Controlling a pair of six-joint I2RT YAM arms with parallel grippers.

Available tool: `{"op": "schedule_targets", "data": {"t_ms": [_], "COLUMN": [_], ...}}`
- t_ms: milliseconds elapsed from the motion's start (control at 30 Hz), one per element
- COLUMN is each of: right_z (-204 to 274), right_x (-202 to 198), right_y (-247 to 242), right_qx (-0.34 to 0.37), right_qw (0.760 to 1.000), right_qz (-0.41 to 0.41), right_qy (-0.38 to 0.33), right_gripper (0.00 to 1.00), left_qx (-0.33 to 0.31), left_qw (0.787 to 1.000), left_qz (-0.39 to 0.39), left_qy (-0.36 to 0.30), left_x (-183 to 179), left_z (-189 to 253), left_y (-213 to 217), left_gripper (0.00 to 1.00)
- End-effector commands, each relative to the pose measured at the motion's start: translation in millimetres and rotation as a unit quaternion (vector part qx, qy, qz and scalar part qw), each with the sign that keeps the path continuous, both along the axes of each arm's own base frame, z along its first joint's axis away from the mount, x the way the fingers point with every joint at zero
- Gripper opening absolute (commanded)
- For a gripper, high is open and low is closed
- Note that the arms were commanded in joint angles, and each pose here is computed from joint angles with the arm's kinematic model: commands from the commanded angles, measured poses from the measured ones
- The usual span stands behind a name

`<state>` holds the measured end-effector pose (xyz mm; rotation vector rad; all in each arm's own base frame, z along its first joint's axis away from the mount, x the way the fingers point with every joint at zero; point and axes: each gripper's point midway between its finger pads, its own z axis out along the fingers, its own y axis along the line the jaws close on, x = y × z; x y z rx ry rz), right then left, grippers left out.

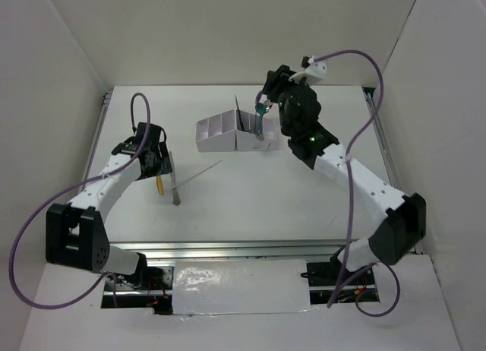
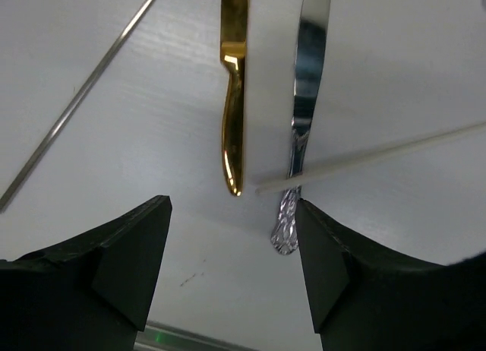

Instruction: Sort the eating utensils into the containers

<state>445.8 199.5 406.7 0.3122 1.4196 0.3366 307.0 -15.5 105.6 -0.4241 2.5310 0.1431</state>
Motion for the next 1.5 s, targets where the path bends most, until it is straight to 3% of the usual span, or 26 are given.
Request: {"op": "schedule_targets", "data": {"t_ms": [0,100,333,500,700,967,1200,1467], "right_z": [-40.4,-58.7,-97.4,-108.2,-117.1,-131.0,-132.4,-129.0], "right_x": [-36.0,-64.0,-98.0,-102.8,-103.7,-108.3,-110.6,-120.5], "right_y": [8.5,7.2,3.5,2.1,4.5,3.9,0.0,-9.6], "right_qx": [0.010,0.039,0.051,0.044,0.039,0.047,0.042,0.052], "right_qw": [0.997,0.994,0.987,0.986,0.984,0.981,0.981,0.981], "right_qz": [0.053,0.072,0.101,0.106,0.114,0.115,0.107,0.091], "right_qy": [0.058,0.075,0.114,0.124,0.135,0.151,0.159,0.162], "right_gripper": [0.55,0.56,0.56,0.57,0.57,0.57,0.57,0.57], "left_qx": [0.014,0.031,0.040,0.008,-0.003,-0.001,-0.011,-0.028], "left_qw": [0.999,0.998,0.993,0.996,0.992,0.989,0.989,0.988], "left_qz": [0.037,0.058,0.111,0.072,0.089,0.107,0.095,0.096], "left_qy": [-0.020,-0.012,0.010,0.047,0.087,0.105,0.117,0.121], "left_x": [36.6,48.1,37.8,41.2,41.5,48.1,55.6,56.9], "left_z": [19.9,19.8,6.6,-19.6,-58.7,-86.8,-106.2,-117.2], "left_y": [6.2,12.2,46.2,30.0,19.6,30.6,28.0,28.5], "left_gripper": [0.79,0.72,0.78,0.81,0.83,0.64,0.55,0.32]}}
